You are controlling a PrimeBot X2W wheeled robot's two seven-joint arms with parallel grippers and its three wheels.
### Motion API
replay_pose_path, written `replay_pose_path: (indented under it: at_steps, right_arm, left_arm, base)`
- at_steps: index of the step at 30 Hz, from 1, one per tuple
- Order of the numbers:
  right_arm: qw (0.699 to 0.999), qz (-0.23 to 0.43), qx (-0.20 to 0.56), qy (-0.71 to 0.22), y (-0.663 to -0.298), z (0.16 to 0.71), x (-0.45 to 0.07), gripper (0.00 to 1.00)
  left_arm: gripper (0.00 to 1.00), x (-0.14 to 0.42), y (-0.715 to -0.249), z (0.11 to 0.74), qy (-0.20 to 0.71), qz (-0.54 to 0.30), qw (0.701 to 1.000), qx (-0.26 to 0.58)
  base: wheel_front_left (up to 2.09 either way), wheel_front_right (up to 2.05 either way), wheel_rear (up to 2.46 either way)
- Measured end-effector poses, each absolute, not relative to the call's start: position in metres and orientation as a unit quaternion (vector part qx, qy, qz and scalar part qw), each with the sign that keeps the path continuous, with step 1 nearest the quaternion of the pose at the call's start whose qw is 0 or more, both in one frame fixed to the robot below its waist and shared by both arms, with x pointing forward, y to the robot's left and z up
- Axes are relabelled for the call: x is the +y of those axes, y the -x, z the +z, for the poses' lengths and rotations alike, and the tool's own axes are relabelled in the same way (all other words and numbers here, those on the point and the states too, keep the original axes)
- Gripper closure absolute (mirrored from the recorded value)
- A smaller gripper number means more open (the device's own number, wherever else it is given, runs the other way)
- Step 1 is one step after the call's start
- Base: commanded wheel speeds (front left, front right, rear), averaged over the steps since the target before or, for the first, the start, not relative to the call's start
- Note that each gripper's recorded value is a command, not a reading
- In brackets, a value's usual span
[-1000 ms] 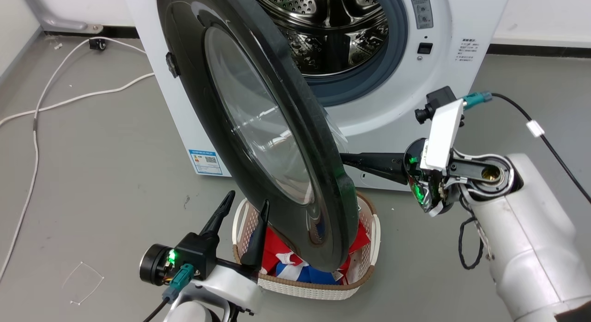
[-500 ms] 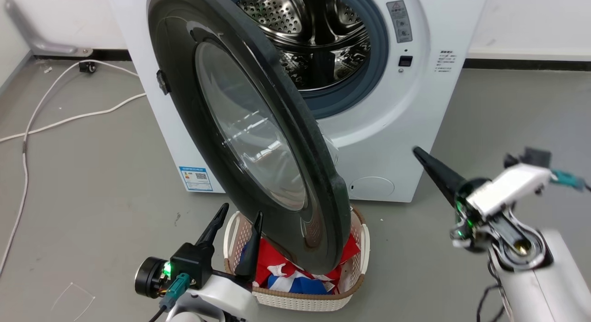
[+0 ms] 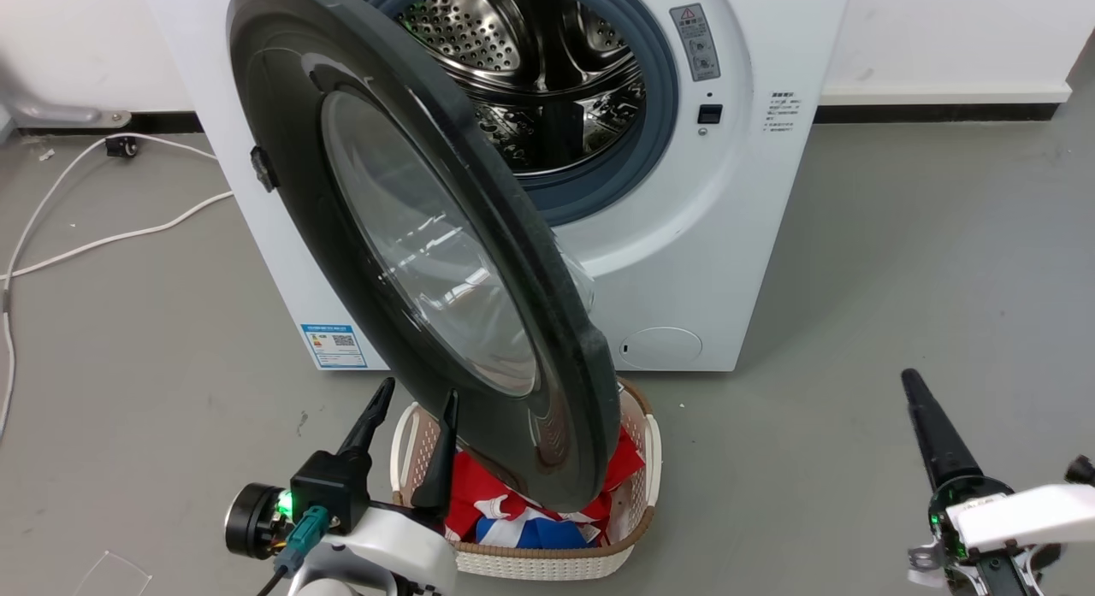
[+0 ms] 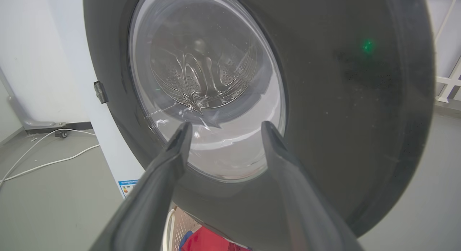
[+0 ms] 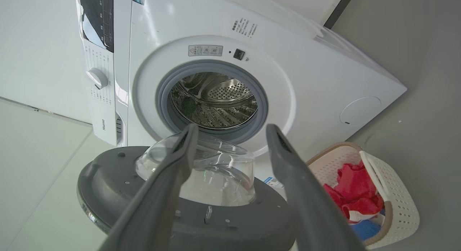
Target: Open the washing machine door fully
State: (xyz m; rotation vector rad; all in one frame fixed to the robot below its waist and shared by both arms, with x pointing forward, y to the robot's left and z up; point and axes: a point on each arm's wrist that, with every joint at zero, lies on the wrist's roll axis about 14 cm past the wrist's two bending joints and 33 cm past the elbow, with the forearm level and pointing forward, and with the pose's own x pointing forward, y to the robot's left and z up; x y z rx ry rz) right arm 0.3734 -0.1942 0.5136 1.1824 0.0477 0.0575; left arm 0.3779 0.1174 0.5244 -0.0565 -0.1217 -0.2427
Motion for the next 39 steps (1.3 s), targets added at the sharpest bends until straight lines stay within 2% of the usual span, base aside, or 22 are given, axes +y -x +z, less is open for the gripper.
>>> replay_pose_path:
  at_steps: [4, 9, 15, 25, 39]
  right_arm:
    - [0.858, 0.000, -0.022, -0.513, -0.367, 0.523, -0.209, 0.00]
    - [0.936, -0.014, -0.067, -0.345, -0.367, 0.541, -0.225, 0.00]
    - [0.982, 0.013, -0.080, -0.170, -0.370, 0.560, -0.208, 0.00]
    - [0.996, 0.050, -0.029, -0.064, -0.362, 0.531, -0.173, 0.00]
    - [0.998, 0.048, -0.013, -0.047, -0.360, 0.518, -0.171, 0.00]
  left_arm:
    - [0.00, 0.122, -0.380, 0.525, 0.028, -0.109, 0.992, -0.061]
    - [0.00, 0.126, -0.381, 0.525, 0.028, -0.101, 0.993, -0.062]
    - [0.00, 0.131, -0.382, 0.524, 0.025, -0.091, 0.994, -0.061]
    - [0.00, 0.133, -0.382, 0.523, 0.021, -0.086, 0.994, -0.060]
    - [0.00, 0.132, -0.383, 0.520, 0.020, -0.086, 0.995, -0.055]
  base:
    - [0.00, 0.00, 0.00]
    - [0.00, 0.00, 0.00]
    - [0.00, 0.00, 0.00]
    - [0.00, 0.00, 0.00]
    - [0.00, 0.00, 0.00]
